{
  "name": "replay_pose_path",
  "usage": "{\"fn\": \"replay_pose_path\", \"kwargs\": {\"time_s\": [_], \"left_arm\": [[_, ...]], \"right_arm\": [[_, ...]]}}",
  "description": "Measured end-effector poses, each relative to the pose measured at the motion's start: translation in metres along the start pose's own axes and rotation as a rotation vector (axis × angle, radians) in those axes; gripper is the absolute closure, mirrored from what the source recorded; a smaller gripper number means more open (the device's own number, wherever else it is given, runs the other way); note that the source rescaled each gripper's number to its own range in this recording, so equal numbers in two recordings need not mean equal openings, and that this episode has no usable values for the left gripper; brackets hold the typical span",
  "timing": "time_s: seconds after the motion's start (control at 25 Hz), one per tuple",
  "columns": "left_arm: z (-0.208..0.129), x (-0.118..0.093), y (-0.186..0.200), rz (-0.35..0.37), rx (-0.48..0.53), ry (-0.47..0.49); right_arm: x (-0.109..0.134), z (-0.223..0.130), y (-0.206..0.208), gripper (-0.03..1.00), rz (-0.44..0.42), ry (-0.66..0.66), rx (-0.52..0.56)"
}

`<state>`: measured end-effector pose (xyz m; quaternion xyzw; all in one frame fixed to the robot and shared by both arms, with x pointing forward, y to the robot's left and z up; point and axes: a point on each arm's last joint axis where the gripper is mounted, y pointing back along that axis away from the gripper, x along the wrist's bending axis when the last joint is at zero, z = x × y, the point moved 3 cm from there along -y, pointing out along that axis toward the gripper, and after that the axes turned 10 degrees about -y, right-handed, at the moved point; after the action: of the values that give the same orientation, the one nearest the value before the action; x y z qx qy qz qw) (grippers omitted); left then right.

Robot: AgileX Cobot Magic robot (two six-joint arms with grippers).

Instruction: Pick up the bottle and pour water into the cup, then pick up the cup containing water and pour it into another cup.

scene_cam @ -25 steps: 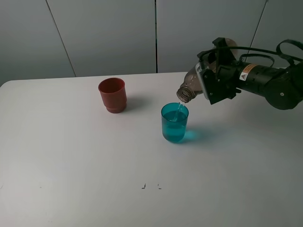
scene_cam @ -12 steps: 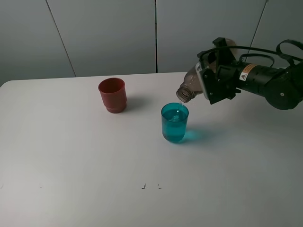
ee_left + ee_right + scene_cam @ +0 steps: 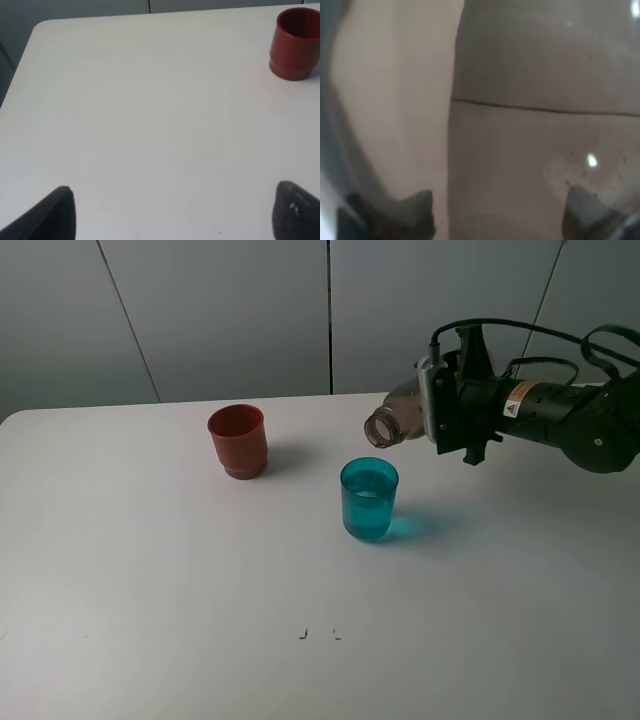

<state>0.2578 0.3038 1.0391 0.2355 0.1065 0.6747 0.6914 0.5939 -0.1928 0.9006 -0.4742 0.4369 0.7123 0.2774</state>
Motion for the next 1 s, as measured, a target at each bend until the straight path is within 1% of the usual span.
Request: {"fn": "replay_pose_path", "kwargs": {"time_s": [0.2, 0.48, 0.68, 0.8, 0.96, 1.0], "left_arm": [[0.000, 0.000, 0.000, 0.000, 0.000, 0.000], [0.000, 0.000, 0.000, 0.000, 0.000, -0.007], [0.000, 0.000, 0.000, 0.000, 0.000, -0.007], [0.000, 0.000, 0.000, 0.000, 0.000, -0.007], [0.000, 0.000, 0.000, 0.000, 0.000, -0.007], [0.000, 0.000, 0.000, 0.000, 0.000, -0.007]], "right_arm": [[0.001, 0.001, 0.000, 0.97, 0.007, -0.144, -0.009], [0.001, 0.001, 0.000, 0.97, 0.008, -0.442, -0.008], [0.001, 0.001, 0.000, 0.97, 0.007, -0.719, -0.005], [0.000, -0.002, 0.001, 0.97, 0.000, -0.907, 0.004], [-0.001, -0.019, 0.005, 0.97, -0.032, -1.155, 0.037], [-0.002, -0.029, 0.008, 0.97, -0.055, -1.267, 0.057]]}}
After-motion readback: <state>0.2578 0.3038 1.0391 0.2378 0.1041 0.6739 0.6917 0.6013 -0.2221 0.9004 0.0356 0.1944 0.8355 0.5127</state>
